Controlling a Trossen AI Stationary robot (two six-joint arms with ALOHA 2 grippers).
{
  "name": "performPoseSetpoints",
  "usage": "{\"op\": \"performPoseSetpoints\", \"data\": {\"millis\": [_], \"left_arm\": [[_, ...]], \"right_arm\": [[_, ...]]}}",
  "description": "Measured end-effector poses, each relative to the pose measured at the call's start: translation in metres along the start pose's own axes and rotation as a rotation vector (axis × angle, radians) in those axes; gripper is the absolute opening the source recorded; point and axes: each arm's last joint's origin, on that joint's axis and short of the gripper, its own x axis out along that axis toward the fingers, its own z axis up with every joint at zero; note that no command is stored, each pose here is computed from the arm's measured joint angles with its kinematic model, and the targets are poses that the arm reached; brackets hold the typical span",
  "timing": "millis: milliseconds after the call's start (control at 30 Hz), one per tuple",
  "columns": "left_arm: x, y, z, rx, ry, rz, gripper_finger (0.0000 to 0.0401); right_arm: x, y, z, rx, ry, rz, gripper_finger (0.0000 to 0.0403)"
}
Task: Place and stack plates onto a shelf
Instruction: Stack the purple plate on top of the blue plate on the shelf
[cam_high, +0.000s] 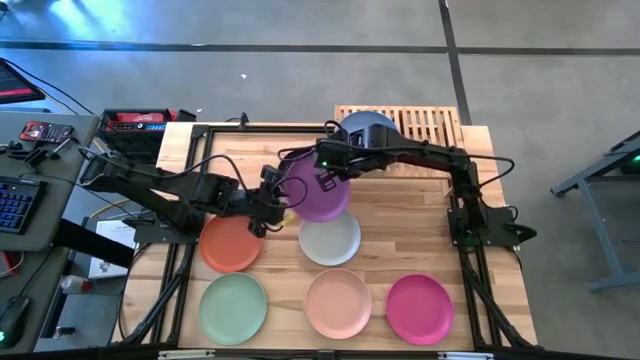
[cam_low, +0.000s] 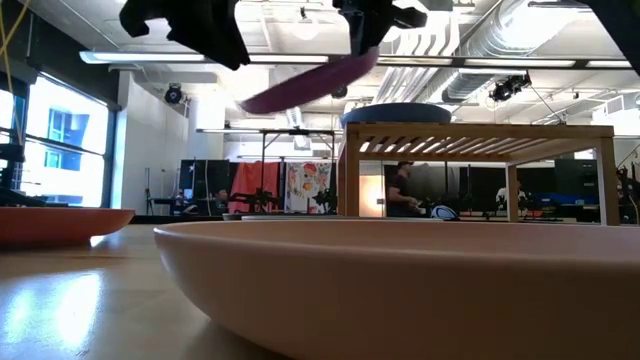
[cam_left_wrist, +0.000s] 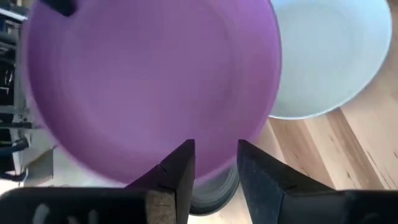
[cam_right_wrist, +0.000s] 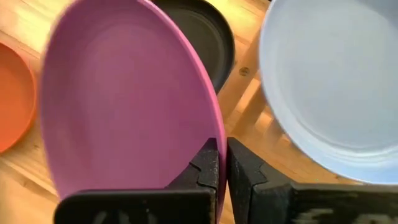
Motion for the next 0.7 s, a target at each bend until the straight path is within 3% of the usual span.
{"op": "performPoseSetpoints", "data": {"millis": [200, 533, 700], "left_arm": [[-0.01, 0.005, -0.002, -0.08, -0.024, 0.044, 0.011], [-0.016, 0.014, -0.005, -0.147, 0.032, 0.231, 0.011], [-0.017, 0.014, -0.004, -0.197, 0.02, 0.238, 0.011]], "right_arm": [[-0.008, -0.018, 0.013, -0.019, -0.022, 0.009, 0.0001], [-0.029, -0.071, 0.041, -0.019, -0.088, 0.001, 0.0], [-0.032, -0.101, 0.056, -0.041, -0.08, 0.016, 0.0]]}}
